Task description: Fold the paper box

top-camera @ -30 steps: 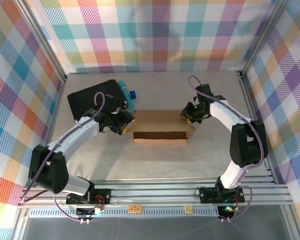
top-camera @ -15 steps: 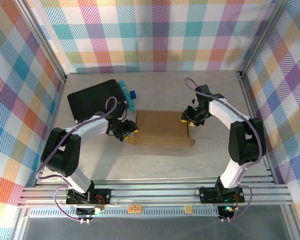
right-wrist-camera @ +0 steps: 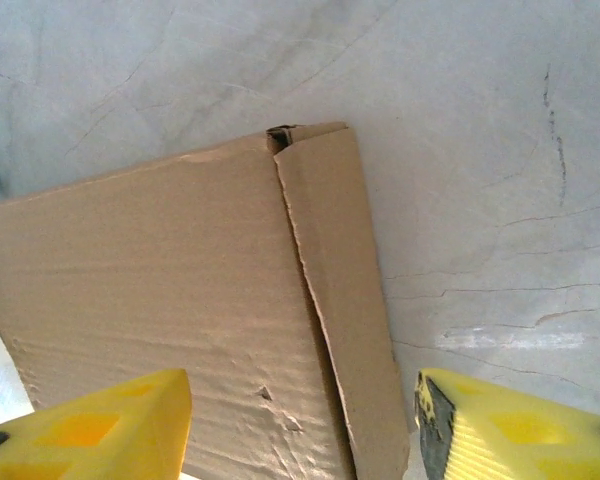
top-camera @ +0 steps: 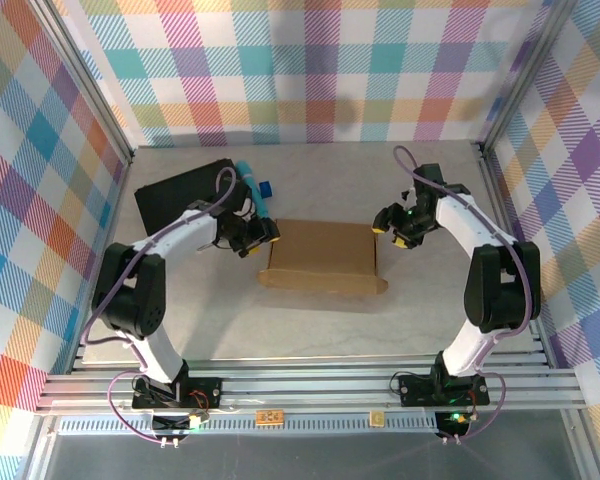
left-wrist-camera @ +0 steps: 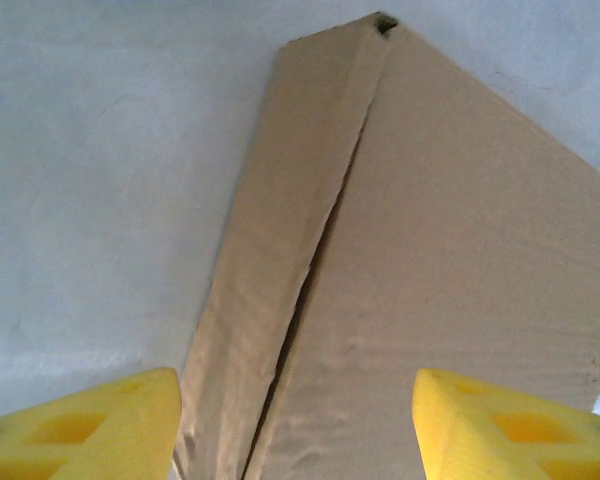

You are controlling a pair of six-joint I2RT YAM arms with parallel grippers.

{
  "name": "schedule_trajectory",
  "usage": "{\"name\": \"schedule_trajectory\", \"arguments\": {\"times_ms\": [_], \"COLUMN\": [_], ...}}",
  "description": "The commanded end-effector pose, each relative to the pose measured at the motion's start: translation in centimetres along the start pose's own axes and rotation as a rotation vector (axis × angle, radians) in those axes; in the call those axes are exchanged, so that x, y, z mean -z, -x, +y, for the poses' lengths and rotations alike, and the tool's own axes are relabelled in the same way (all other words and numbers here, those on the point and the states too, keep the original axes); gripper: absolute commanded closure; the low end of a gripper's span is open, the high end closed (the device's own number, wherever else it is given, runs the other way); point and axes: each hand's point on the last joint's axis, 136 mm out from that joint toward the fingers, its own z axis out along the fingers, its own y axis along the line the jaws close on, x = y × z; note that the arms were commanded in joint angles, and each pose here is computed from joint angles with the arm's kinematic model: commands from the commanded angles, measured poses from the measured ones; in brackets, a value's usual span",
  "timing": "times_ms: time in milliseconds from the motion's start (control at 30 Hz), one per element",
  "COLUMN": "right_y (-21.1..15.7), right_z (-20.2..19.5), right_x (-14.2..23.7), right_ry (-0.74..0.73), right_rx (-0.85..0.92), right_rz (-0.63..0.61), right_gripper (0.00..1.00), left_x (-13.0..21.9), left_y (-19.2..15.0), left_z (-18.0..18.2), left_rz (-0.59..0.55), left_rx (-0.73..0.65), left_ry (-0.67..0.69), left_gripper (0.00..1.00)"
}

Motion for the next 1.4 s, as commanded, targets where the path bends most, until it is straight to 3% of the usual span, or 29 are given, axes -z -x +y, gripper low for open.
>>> {"name": "schedule_trajectory", "arguments": {"times_ms": [0,167,333,500,833,1167,1367], "right_y": [-0.3,-0.4,-0.9,-1.0,-1.3,-1.2,-3.1], "right_z": [0.4,-0.2,-0.8,-1.1,0.9,1.0,2.0], "right_x": [-0.5,-1.7,-3.3,-4.1,-4.1,-4.8,-6.5], "right_ry": [0.099,0.200,0.259,0.339,0.542,0.562,0.579], "right_rx": [-0.023,-0.079,-0.081,-0.056,0.023,0.069,0.090], "right_rz": [0.039,0.085,0.120,0.112,0.121,0.148,0.220], "right_gripper": [0.37,0.35,0.33,0.32,0.28,0.26,0.26], "left_x": [-1.3,-3.0,-3.5,-3.8,-3.5,-3.4,-3.8], "left_y": [-0.9,-1.3,-1.6,-2.4,-3.0,-3.0,-3.3], "left_z": [1.0,1.3,2.3,4.6,7.8,10.1,11.4], "left_rz": [0.097,0.110,0.096,0.110,0.139,0.148,0.156], "left_rx": [-0.081,-0.099,-0.079,-0.053,-0.052,-0.047,-0.026], "left_ry": [0.028,-0.012,-0.021,-0.015,-0.006,0.047,0.081], "left_gripper": [0.39,0.45,0.68,0.78,0.85,0.87,0.88]}}
